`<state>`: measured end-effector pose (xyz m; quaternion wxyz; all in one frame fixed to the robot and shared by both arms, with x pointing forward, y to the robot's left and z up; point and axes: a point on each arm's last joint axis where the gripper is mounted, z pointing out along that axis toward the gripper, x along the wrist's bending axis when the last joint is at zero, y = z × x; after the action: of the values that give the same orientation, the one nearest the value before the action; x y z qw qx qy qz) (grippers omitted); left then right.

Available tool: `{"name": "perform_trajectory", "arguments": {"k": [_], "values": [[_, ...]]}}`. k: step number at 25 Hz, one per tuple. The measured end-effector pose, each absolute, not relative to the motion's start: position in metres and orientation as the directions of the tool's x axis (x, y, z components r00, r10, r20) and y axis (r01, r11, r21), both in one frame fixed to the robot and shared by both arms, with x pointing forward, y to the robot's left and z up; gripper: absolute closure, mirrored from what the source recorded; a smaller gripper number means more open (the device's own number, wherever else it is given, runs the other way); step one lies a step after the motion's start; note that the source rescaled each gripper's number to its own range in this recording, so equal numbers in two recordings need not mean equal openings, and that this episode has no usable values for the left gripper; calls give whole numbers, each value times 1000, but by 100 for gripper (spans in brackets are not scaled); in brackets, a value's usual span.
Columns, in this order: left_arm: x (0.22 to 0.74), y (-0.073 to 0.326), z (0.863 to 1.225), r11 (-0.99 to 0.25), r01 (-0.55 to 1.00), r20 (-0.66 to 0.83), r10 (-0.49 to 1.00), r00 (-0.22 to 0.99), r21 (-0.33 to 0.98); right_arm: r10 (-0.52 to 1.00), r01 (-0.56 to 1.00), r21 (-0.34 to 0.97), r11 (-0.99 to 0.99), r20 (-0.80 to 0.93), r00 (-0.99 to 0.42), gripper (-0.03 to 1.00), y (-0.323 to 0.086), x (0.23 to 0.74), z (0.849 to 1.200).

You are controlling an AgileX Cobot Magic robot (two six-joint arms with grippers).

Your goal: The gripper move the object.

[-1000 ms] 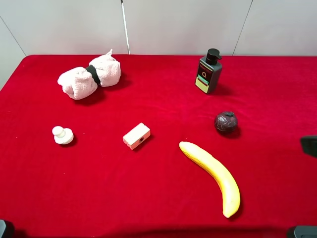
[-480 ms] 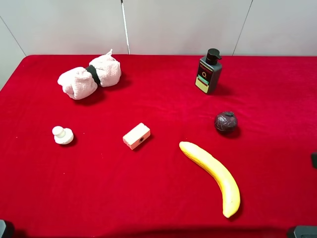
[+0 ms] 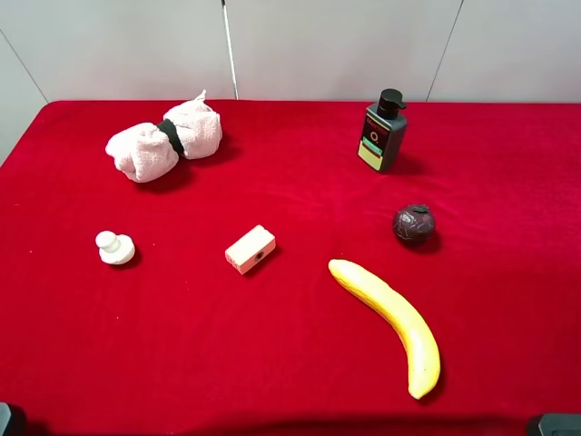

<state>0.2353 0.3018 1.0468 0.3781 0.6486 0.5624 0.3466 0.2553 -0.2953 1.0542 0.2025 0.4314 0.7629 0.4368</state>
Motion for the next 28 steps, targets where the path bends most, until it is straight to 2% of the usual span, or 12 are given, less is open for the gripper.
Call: {"name": "perform_trajectory", "arguments": {"k": [5, 14, 28], "values": [[235, 302, 1047, -82, 467, 24, 992, 127, 880, 856, 440, 879, 184, 77, -511, -3, -304, 247, 1055], [235, 302, 1047, -82, 467, 24, 992, 127, 880, 948, 413, 904, 107, 33, -318, -3, -306, 236, 1055], [235, 302, 1047, -82, 467, 24, 992, 127, 880, 997, 427, 903, 48, -16, -79, -3, -298, 234, 1054]]}}
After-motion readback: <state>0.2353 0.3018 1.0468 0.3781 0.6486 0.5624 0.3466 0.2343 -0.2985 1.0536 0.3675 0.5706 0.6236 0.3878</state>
